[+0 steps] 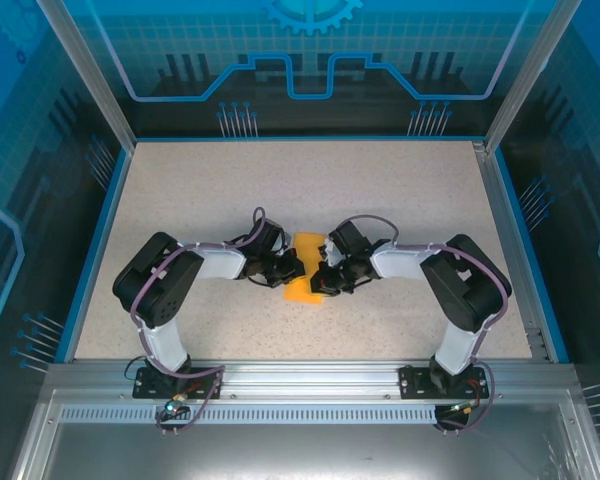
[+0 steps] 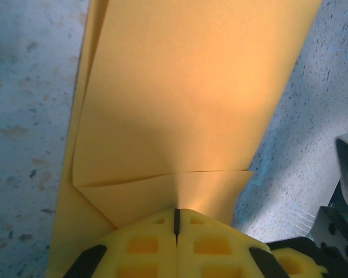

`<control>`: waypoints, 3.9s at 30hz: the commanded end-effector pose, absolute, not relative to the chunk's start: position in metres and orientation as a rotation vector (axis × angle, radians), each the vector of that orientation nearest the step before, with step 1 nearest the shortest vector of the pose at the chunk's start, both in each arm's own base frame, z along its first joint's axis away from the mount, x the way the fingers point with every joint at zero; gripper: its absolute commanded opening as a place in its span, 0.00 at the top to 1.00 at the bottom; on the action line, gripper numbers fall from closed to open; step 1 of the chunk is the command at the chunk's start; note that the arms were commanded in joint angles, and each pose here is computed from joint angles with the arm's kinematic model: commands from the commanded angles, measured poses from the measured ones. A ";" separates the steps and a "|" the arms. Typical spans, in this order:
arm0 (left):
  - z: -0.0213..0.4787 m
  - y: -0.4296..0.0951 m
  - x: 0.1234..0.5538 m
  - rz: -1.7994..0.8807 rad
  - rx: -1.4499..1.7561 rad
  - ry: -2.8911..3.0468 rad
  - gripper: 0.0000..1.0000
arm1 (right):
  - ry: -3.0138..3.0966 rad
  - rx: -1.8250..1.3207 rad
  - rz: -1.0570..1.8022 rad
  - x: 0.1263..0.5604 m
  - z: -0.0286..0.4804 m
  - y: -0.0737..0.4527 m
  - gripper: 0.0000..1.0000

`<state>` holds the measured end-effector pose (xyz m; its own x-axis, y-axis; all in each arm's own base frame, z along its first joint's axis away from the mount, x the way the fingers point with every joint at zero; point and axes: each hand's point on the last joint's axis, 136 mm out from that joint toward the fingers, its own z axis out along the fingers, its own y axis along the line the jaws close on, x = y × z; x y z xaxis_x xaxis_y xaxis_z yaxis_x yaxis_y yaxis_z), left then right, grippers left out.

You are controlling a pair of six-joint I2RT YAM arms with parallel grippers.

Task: Fold a paper plane with a square sheet of paper (pick it up from the middle)
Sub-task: Fold the triangle a second time at the center of the table.

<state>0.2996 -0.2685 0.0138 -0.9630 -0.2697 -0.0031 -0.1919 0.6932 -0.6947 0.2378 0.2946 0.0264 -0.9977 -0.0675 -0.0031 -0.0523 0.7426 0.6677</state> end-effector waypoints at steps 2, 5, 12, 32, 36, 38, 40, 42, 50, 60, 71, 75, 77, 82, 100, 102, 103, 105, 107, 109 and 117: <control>-0.011 -0.255 0.289 -0.994 -0.436 2.874 0.96 | -2.916 0.177 -1.173 0.243 0.047 0.309 0.96; -0.009 -0.256 0.290 -0.996 -0.433 2.873 0.96 | -2.911 0.159 -1.178 0.247 0.040 0.314 0.96; -0.009 -0.255 0.290 -0.996 -0.442 2.871 0.97 | -2.915 0.105 -1.014 0.242 0.003 0.302 0.96; -0.020 -0.247 0.288 -0.938 -0.496 2.897 1.00 | -2.869 0.099 -1.017 0.212 0.003 0.279 0.92; -0.020 -0.248 0.288 -0.940 -0.495 2.897 1.00 | -2.857 0.086 -1.012 0.204 -0.001 0.273 0.92; -0.019 -0.248 0.288 -0.942 -0.493 2.895 1.00 | -2.858 0.081 -1.001 0.200 -0.003 0.269 0.92; -0.019 -0.247 0.288 -0.942 -0.497 2.894 1.00 | -2.856 0.074 -0.989 0.195 -0.005 0.265 0.92; -0.020 -0.248 0.287 -0.946 -0.497 2.898 1.00 | -2.850 0.075 -0.990 0.190 -0.006 0.262 0.92; -0.017 -0.249 0.289 -0.953 -0.492 2.891 1.00 | -2.830 -0.001 -1.038 0.184 -0.008 0.248 0.93; -0.014 -0.250 0.289 -0.955 -0.451 2.893 1.00 | -2.888 0.067 -1.250 0.219 0.041 0.275 0.95; -0.012 -0.251 0.289 -0.960 -0.454 2.888 1.00 | -2.909 0.012 -1.093 0.240 0.007 0.288 0.96; -0.013 -0.250 0.289 -0.951 -0.459 2.892 1.00 | -2.898 0.019 -1.059 0.226 0.001 0.280 0.96; -0.013 -0.249 0.289 -0.948 -0.460 2.890 1.00 | -2.897 0.036 -1.043 0.217 0.002 0.273 0.95; -0.012 -0.250 0.292 -0.950 -0.473 2.884 1.00 | -2.887 0.061 -1.021 0.197 0.003 0.259 0.93; -0.008 -0.253 0.291 -0.978 -0.462 2.875 1.00 | -2.923 0.030 -1.244 0.239 0.040 0.289 0.93; -0.007 -0.254 0.292 -0.982 -0.457 2.871 1.00 | -2.916 0.013 -1.214 0.241 0.031 0.290 0.94; -0.007 -0.253 0.292 -0.983 -0.458 2.871 1.00 | -2.914 0.010 -1.206 0.242 0.028 0.290 0.94; -0.006 -0.255 0.293 -0.990 -0.452 2.870 0.99 | -2.914 0.002 -1.162 0.238 0.020 0.286 0.94; -0.006 -0.255 0.293 -0.993 -0.448 2.868 0.99 | -2.934 -0.002 -1.073 0.232 0.009 0.276 0.94; -0.004 -0.256 0.293 -0.995 -0.439 2.868 0.97 | -2.934 -0.006 -1.021 0.225 0.001 0.269 0.94; 0.031 -0.268 0.306 -1.073 -0.350 2.809 0.91 | -2.918 -0.031 -0.920 0.211 -0.018 0.255 0.96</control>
